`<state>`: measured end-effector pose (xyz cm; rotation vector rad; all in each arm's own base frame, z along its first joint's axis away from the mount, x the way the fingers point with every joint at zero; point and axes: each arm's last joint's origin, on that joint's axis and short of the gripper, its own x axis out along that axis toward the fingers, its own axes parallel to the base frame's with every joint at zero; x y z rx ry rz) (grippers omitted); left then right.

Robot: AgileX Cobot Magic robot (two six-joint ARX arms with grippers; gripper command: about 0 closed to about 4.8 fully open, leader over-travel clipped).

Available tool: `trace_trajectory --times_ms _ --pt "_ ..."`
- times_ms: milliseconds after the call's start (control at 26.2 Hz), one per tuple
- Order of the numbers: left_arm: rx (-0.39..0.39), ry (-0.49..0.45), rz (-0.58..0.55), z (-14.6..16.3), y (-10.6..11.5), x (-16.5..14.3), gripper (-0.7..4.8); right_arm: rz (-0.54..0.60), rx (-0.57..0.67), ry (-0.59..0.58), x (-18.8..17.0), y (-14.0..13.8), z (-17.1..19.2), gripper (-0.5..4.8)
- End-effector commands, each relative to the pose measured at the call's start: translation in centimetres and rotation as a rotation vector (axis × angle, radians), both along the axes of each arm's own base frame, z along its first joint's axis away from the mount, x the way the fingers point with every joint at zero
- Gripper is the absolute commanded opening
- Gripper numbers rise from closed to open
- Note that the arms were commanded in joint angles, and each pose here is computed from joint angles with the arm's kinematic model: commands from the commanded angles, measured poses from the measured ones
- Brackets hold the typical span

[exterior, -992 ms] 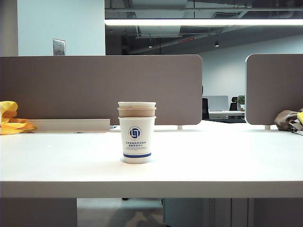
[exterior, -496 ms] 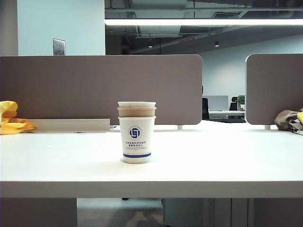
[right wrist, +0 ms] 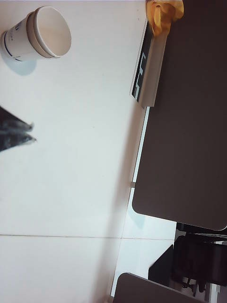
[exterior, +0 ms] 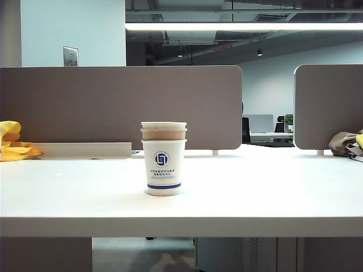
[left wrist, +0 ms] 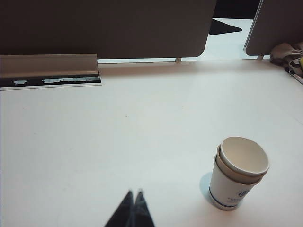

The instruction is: Pick up all the paper cups on the table one by one and stack them together.

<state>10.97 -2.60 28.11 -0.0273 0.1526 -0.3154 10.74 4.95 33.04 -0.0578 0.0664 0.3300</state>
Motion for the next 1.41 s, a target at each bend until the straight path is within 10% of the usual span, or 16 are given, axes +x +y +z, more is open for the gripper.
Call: trace_trajectory --times_ms 38,649,954,1412 --pt "0.001 -0.015 0.002 0.2 0.0 0.0 -0.06 -0.002 0.006 -0.018 0.0 0.0 0.2 -0.01" --pt "-0.017 -0.097 -0.001 -0.6 -0.1 0.5 -0.06 0.002 0.001 -0.007 0.1 0.1 -0.3 -0.01" --pt "-0.032 -0.157 0.000 -4.0 0.0 0.0 -0.06 0.001 0.124 -0.251 0.6 0.3 -1.4 -0.01" --pt "-0.052 -0.253 0.000 -7.6 0.4 -2.0 -0.06 0.002 0.135 -0.272 -1.7 -0.8 -6.6 -0.01"
